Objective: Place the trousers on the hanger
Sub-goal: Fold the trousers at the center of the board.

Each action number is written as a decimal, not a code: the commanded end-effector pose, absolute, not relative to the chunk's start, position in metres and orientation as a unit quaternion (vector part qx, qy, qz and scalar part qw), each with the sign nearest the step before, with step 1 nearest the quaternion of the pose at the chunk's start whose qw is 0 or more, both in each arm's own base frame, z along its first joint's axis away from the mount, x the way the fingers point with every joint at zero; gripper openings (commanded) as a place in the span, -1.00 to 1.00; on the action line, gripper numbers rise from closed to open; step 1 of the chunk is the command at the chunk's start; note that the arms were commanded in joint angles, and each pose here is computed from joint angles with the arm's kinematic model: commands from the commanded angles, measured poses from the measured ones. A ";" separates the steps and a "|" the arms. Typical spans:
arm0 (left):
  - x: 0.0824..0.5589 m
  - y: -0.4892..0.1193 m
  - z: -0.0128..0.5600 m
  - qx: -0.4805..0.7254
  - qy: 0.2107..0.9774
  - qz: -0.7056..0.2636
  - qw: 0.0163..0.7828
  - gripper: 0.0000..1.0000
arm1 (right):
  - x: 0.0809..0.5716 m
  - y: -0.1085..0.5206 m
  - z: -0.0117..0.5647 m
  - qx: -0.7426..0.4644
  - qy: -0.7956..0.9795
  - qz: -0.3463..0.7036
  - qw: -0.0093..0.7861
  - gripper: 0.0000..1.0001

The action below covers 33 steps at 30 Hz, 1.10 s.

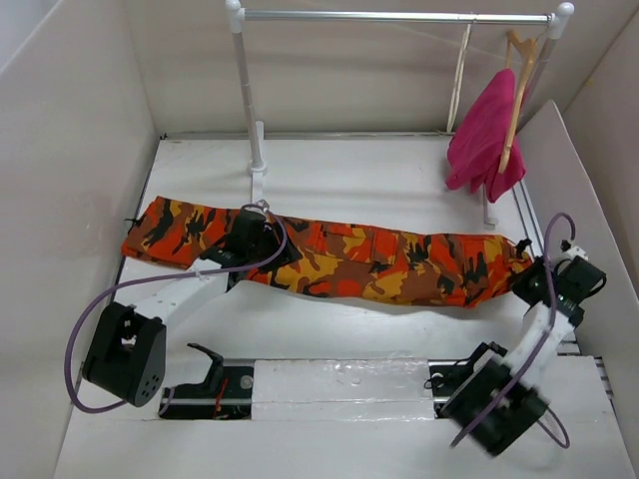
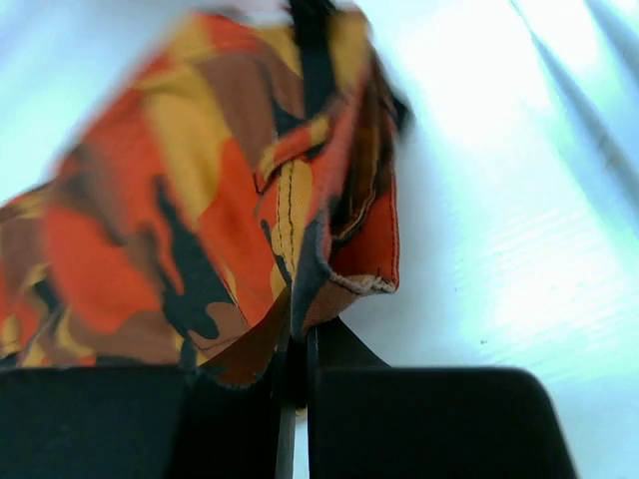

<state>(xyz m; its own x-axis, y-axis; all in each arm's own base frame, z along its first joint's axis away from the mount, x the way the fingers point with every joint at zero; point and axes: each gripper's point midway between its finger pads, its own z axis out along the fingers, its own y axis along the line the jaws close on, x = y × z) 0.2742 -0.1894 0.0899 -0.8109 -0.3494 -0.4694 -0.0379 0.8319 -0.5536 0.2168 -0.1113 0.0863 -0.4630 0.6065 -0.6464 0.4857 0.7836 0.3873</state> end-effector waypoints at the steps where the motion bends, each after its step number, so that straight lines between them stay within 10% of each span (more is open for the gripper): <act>1: 0.276 -0.191 0.091 -0.096 0.911 -0.267 0.298 0.01 | 0.201 -0.066 0.126 0.232 0.877 0.083 0.412 -1.00; 11: 0.247 -0.238 0.062 -0.033 0.931 -0.266 0.249 -0.96 | 0.201 0.033 0.293 0.058 0.821 0.160 0.545 -1.00; 33: 0.130 -0.450 0.060 0.122 0.923 -0.321 0.172 -1.00 | 0.240 0.080 0.488 -0.120 0.730 0.179 0.648 -1.00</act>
